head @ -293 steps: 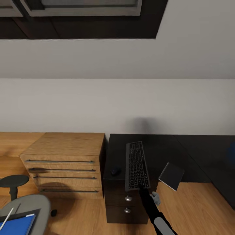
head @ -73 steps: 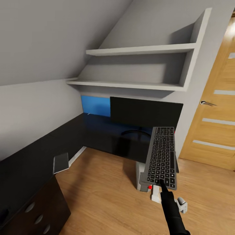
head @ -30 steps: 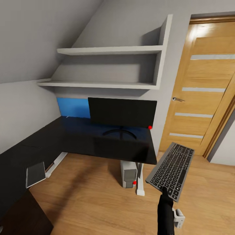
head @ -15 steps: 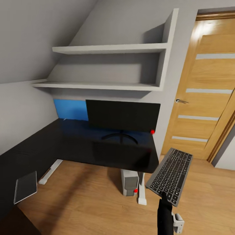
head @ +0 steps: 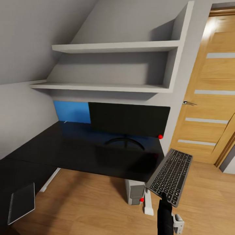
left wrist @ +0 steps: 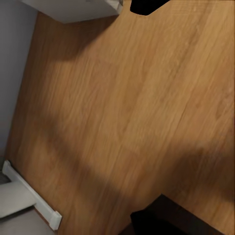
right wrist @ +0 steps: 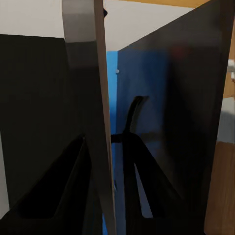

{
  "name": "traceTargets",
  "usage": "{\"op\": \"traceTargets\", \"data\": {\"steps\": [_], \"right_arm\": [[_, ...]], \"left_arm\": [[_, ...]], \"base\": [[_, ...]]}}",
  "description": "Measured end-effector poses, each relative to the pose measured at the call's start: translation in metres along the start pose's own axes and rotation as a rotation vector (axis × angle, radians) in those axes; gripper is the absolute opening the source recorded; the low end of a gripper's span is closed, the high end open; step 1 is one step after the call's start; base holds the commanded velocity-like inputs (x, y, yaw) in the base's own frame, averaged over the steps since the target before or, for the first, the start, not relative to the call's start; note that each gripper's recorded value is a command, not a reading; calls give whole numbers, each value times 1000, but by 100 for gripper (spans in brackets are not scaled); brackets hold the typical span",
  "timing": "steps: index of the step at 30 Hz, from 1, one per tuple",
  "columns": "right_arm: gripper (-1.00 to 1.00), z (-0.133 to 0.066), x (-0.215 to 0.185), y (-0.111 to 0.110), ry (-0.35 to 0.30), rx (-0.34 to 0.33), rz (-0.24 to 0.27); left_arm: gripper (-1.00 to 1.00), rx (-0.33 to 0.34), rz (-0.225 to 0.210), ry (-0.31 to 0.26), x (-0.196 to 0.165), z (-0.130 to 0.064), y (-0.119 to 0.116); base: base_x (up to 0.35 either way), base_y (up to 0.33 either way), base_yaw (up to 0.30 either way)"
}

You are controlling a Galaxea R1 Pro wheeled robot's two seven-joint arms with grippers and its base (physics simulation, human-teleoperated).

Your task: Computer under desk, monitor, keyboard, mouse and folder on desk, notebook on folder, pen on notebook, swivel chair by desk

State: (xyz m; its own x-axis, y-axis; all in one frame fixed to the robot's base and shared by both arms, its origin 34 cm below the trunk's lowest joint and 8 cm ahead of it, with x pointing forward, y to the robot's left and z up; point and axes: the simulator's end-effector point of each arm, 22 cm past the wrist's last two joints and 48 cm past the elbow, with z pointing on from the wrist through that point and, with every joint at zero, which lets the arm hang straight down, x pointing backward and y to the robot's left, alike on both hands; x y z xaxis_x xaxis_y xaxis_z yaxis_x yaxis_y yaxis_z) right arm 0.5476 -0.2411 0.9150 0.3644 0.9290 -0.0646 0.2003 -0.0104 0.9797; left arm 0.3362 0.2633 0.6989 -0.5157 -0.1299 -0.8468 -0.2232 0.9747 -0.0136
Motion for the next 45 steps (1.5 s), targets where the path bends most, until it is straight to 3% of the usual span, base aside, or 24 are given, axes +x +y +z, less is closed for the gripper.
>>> {"op": "traceTargets", "data": {"steps": [9, 24, 33, 45], "right_arm": [[-100, 2, -8, -1, -19, 0, -4], [-100, 10, -40, -5, -91, 12, -7], [-100, 10, -44, -6, -98, 12, -8], [-100, 11, -44, -6, -98, 11, -10]], "left_arm": [[100, 2, -1, -1, 0, 0, -1], [100, 10, -3, -2, 0, -1, -7], [100, 14, -2, 1, 1, -1, -8], [100, 0, -18, -9, -2, -1, -10]], "base": [[9, 279, 0], [146, 41, 0], [272, 0, 0], [21, 0, 0]]}}
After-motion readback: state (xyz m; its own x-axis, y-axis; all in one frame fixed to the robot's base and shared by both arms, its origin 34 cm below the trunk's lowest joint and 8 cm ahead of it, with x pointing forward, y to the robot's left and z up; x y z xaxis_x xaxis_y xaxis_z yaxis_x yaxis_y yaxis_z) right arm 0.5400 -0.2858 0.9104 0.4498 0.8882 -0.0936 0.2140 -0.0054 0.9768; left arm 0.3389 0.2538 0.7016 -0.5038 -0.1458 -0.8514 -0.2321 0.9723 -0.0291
